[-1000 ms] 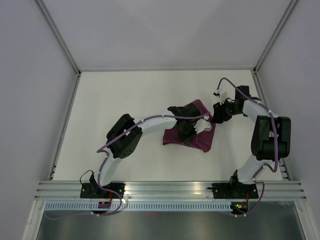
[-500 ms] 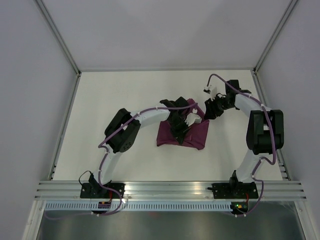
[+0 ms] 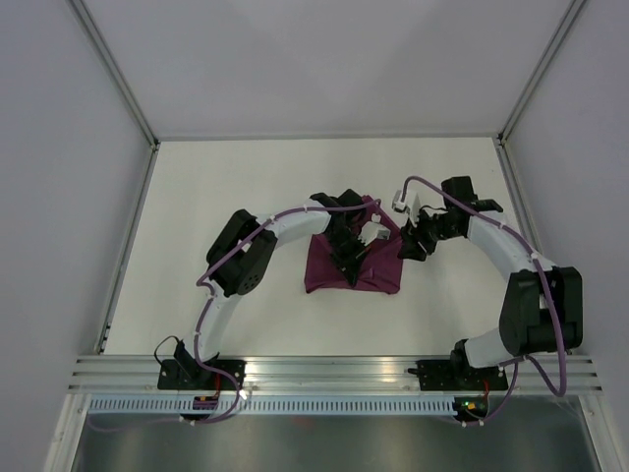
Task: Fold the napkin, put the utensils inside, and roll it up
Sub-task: Roll the napkin with the utensil
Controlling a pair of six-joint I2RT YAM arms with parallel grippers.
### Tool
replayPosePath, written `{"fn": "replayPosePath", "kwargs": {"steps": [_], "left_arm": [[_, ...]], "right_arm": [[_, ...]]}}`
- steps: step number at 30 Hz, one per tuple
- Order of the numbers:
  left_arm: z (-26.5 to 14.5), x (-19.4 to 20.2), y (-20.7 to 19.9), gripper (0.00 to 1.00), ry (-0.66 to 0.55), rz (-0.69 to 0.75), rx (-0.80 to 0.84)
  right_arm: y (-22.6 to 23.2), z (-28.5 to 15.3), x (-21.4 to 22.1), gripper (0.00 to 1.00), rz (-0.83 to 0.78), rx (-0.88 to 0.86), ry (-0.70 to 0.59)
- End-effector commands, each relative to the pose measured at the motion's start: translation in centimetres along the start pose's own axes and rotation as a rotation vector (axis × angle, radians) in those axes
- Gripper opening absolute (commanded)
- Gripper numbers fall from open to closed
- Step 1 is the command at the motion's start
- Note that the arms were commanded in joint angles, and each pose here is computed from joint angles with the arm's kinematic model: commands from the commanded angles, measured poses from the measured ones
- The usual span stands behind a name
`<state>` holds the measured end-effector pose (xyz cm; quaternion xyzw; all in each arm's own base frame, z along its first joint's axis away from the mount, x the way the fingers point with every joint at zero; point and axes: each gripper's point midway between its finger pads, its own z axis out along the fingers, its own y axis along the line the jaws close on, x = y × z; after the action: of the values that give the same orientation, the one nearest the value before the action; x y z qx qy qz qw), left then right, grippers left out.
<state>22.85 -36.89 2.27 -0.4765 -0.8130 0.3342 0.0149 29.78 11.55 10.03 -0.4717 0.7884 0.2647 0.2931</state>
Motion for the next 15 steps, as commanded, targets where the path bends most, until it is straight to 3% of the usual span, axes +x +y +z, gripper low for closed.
{"fn": "replayPosePath", "kwargs": {"steps": [1, 8, 15], "left_arm": [[0.6, 0.8, 0.4, 0.02, 0.042, -0.065, -0.006], [1.0, 1.0, 0.6, 0.02, 0.051, -0.078, 0.008], [1.2, 1.2, 0.7, 0.02, 0.058, -0.085, 0.012]], "right_arm": [[3.9, 1.4, -0.7, 0.56, -0.202, -0.071, -0.055], [7.1, 3.7, -2.0, 0.58, -0.346, -0.026, -0.12], [9.3, 6.4, -1.7, 0.58, -0.435, -0.036, -0.076]]}}
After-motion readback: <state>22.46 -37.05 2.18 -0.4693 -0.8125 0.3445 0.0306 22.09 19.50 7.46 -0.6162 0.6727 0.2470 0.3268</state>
